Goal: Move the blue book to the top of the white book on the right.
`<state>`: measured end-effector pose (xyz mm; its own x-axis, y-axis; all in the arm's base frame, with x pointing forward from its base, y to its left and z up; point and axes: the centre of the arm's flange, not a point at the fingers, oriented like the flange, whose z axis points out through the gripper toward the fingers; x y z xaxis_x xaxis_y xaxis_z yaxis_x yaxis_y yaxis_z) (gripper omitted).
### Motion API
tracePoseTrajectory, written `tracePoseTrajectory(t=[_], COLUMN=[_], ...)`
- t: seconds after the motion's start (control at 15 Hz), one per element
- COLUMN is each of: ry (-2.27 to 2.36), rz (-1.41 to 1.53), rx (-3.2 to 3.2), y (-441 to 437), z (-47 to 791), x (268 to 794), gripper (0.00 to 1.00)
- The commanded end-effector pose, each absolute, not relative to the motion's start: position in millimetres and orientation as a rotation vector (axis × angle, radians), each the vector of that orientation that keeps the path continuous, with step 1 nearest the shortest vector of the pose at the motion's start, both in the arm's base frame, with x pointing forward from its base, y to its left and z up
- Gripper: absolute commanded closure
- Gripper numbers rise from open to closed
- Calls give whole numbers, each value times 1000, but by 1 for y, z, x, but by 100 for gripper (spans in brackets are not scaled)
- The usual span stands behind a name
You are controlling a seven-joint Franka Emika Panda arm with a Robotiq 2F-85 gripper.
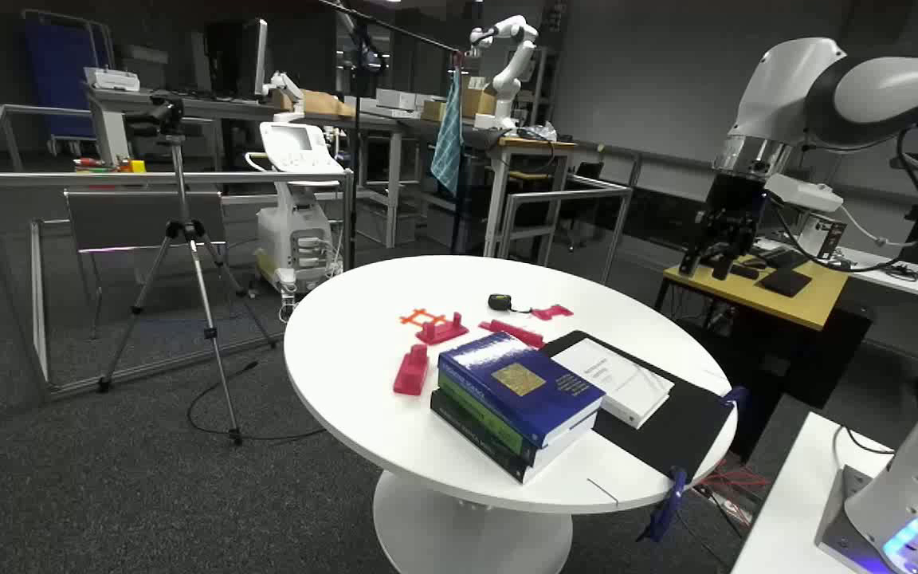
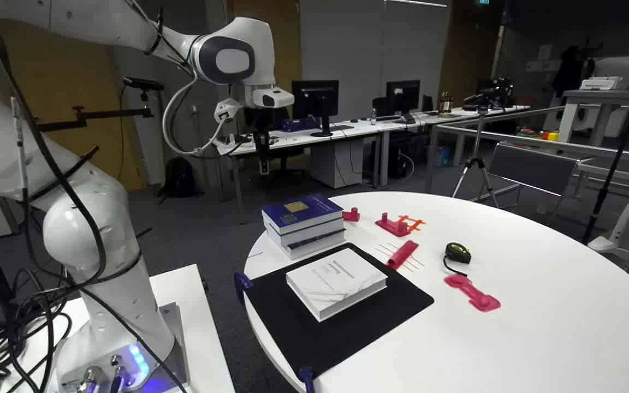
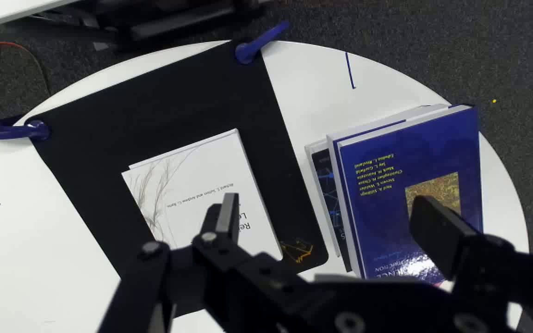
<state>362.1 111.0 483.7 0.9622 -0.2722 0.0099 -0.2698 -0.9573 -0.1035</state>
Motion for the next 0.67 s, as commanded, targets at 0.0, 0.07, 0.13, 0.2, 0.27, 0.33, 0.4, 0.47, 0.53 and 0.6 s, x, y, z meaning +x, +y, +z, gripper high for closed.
tracePoseTrajectory(t=[0.0, 0.07, 0.13, 0.2, 0.27, 0.33, 0.4, 0.47, 0.53, 0.6], ry=[417, 417, 417, 417, 417, 417, 417, 410, 398, 384], rz=[-37, -37, -37, -37, -37, -37, -37, -76, -103, -135], rx=[-3011, -3011, -3011, -3011, -3011, -3011, -3011, -2999, -2997, -2997], y=[111, 111, 111, 111, 111, 111, 111, 116, 121, 129], z=[484, 484, 484, 484, 484, 484, 484, 481, 477, 473], x=[362, 362, 362, 362, 362, 362, 362, 363, 364, 367], gripper=[0, 0, 0, 0, 0, 0, 0, 0, 0, 0])
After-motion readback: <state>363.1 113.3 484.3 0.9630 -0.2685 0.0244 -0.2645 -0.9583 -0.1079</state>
